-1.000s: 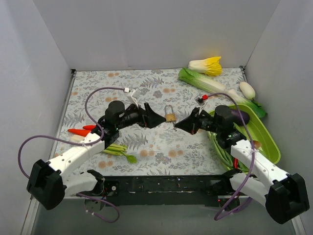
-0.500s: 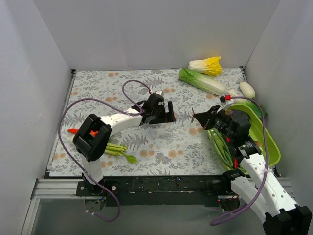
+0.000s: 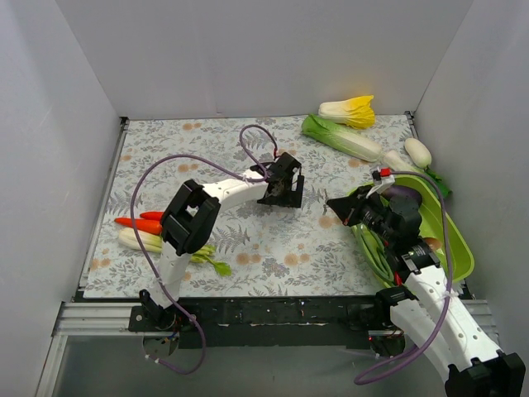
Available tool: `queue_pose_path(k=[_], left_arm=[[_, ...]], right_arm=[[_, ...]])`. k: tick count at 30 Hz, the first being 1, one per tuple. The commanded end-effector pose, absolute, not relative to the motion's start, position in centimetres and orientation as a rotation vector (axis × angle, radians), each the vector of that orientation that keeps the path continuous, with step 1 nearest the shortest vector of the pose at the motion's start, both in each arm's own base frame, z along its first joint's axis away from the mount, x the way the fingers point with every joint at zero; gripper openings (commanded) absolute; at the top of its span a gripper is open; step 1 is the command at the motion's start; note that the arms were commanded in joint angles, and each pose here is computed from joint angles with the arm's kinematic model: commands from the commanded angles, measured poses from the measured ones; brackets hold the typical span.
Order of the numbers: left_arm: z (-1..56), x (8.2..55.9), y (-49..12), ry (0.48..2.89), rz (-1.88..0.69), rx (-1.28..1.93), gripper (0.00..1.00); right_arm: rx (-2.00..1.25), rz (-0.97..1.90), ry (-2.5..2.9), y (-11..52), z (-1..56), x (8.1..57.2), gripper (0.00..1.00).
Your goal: Unlock with the key
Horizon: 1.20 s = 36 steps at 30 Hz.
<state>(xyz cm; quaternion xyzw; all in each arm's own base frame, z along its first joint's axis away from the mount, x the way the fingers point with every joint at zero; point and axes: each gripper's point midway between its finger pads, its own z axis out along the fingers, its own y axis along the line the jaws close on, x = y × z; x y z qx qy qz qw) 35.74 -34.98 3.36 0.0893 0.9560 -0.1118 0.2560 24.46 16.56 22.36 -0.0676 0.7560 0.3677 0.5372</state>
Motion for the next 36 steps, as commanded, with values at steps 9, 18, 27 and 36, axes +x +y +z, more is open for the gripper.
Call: queue_pose_path(k=[9, 18, 27, 36], left_arm=[[4.1, 37.4, -36.5, 2.607, -0.278, 0.254, 0.87], [2.5, 37.3, -35.7, 2.638, -0.182, 0.250, 0.78], [1.1, 36.7, -34.8, 2.670, -0.109, 0.304, 0.68], [0.7, 36.2, -35.7, 2.680, -0.175, 0.416, 0.61]], right_arm=[[-0.178, 0.969, 1.737, 17.4, 23.4, 23.7, 0.01], [-0.179, 0.964, 1.744, 17.4, 23.1, 23.6, 0.01], [-0.180, 0.984, 1.749, 17.6, 22.7, 23.5, 0.01], [-0.186, 0.992, 1.760, 17.7, 22.4, 23.5, 0.01]])
